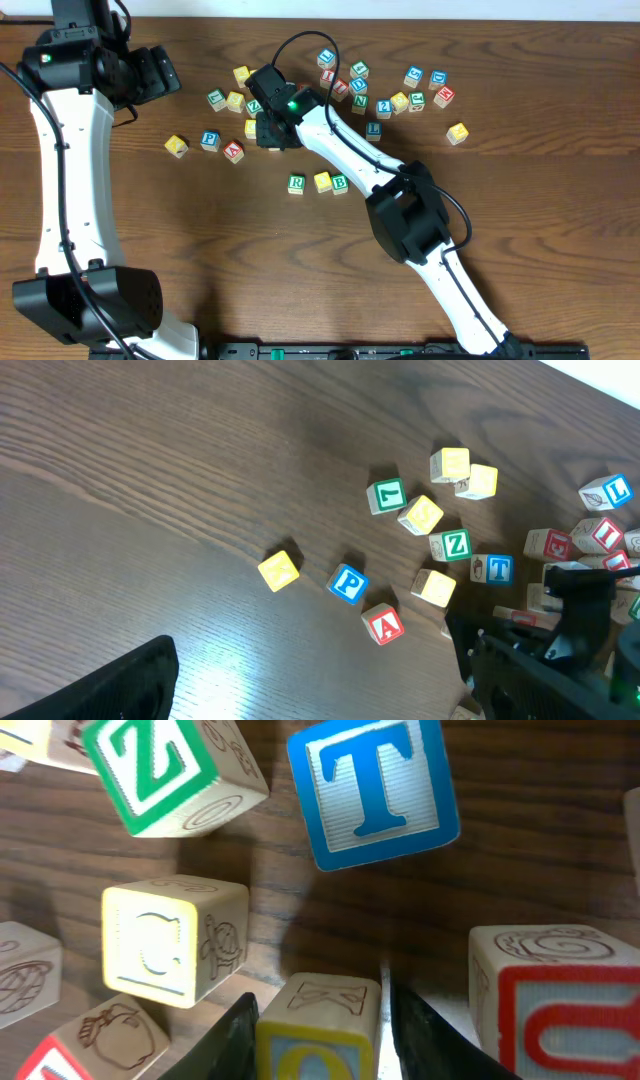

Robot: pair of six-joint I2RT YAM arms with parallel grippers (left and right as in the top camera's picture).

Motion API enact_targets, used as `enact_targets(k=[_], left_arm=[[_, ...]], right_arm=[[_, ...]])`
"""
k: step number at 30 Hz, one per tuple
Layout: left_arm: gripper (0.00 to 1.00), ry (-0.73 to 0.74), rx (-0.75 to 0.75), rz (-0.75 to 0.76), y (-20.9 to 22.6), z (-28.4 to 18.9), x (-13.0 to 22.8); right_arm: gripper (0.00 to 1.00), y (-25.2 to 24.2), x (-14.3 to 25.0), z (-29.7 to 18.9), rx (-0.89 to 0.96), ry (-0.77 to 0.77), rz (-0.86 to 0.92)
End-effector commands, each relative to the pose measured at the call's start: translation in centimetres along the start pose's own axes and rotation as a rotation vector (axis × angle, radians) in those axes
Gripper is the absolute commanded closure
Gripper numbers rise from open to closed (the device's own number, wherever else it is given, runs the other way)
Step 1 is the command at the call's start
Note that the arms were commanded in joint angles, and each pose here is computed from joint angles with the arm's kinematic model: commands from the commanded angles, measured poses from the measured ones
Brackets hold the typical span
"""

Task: Spell out ROBOT
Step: 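Place the second O block to the right of the B block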

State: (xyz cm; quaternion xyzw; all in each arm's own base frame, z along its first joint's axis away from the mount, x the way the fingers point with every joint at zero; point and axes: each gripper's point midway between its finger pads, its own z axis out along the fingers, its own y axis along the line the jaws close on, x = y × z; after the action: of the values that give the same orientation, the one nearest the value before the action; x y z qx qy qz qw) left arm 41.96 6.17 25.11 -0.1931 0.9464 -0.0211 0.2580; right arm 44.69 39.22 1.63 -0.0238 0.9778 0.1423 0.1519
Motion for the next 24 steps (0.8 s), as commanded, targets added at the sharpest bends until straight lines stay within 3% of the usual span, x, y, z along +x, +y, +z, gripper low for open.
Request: enact_targets(k=[1,9,12,18,24], left_arm=[[0.07,0.001,-0.016,-0.014,0.4,0.1,0.0],[0.07,0.001,-0.015,-0.013,0.4,0.1,0.0],[0.07,0.001,-0.015,-0.013,0.4,0.1,0.0],[0.07,0.001,-0.016,-0.013,0.4,0.1,0.0],[0.07,0.001,-0.015,-0.013,0.4,0.1,0.0]], right_arm=[[0.67,0.1,0.0,0.7,0.016,-0.009,-0.072],[0.75,0.2,-0.9,-1.5,0.014,-0.028,-0.104],[0.84,0.8,-2.8,-7.2,-0.015,-0.081,-0.13],[0.88,1.0,-3.7,-14.4,-0.039,-0.128,-0.151],[0.9,-4.8,-2.9,-21.2,0.083,-0.081,-0.094]])
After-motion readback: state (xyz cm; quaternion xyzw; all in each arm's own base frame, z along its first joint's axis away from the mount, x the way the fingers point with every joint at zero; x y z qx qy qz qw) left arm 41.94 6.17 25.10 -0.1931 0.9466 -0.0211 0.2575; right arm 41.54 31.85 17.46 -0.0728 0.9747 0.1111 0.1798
